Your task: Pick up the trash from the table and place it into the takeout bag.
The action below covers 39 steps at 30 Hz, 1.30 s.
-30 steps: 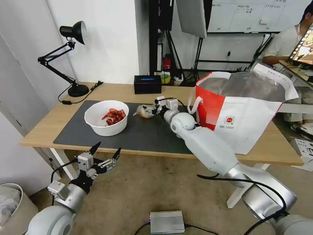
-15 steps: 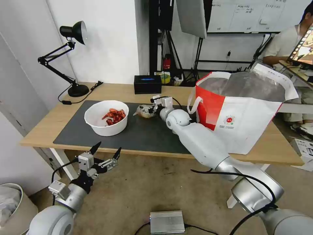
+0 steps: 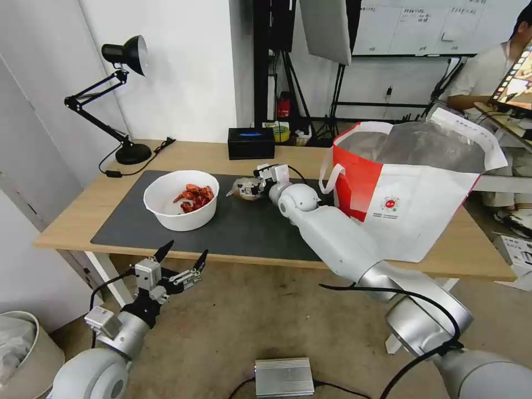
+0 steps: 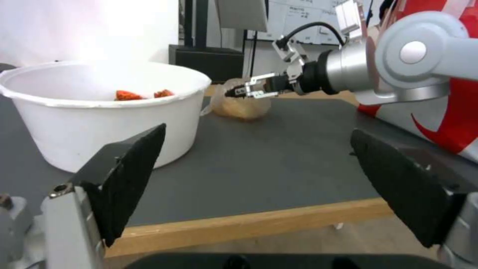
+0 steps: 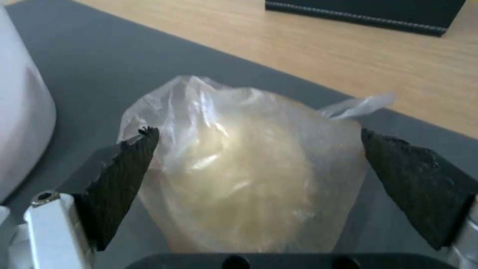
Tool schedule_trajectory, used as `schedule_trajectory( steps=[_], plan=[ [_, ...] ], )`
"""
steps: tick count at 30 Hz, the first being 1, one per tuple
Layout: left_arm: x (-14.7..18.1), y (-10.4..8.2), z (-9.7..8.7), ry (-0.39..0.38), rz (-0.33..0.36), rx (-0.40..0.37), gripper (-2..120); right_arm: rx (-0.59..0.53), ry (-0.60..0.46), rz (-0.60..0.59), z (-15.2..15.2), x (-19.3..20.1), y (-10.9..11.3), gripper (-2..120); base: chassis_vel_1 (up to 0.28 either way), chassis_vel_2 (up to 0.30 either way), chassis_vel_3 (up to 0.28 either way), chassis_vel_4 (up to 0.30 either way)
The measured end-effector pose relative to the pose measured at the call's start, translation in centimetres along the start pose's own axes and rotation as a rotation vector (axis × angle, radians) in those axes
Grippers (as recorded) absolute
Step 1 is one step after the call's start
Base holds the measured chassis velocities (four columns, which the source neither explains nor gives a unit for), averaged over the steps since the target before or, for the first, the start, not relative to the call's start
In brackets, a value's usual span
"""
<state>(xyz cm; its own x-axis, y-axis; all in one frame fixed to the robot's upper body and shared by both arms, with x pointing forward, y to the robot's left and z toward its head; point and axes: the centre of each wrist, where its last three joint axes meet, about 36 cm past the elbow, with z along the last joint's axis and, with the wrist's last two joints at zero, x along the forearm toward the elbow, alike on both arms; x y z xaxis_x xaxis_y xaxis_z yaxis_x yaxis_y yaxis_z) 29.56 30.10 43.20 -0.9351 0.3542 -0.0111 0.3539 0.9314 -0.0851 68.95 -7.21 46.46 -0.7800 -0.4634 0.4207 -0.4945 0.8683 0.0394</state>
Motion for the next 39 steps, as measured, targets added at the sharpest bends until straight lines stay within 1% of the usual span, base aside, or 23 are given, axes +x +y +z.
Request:
schedule_trajectory(
  steps=[7, 15, 28, 39],
  plan=[
    [0.0, -0.3, 0.0, -0.002, 0.001, 0.002, 100, -0.006, 0.022, -0.030, 0.4, -0.8, -0.3, 100, 0.000, 0.000, 0.000, 0.000],
    [-0.1, -0.6, 0.2, -0.002, 0.004, 0.003, 100, 0.002, 0.013, -0.065, 0.2, -1.3, -0.6, 100, 0.000, 0.000, 0.000, 0.000],
    [-0.2, -0.6, 0.1, -0.006, 0.006, 0.003, 100, 0.012, 0.004, -0.069, 0.1, -1.3, -0.5, 100, 0.000, 0.000, 0.000, 0.000],
    [-0.5, -0.6, 0.3, -0.006, 0.011, 0.006, 100, 0.009, 0.011, -0.066, 0.9, -1.4, -0.4, 100, 0.000, 0.000, 0.000, 0.000]
  ],
)
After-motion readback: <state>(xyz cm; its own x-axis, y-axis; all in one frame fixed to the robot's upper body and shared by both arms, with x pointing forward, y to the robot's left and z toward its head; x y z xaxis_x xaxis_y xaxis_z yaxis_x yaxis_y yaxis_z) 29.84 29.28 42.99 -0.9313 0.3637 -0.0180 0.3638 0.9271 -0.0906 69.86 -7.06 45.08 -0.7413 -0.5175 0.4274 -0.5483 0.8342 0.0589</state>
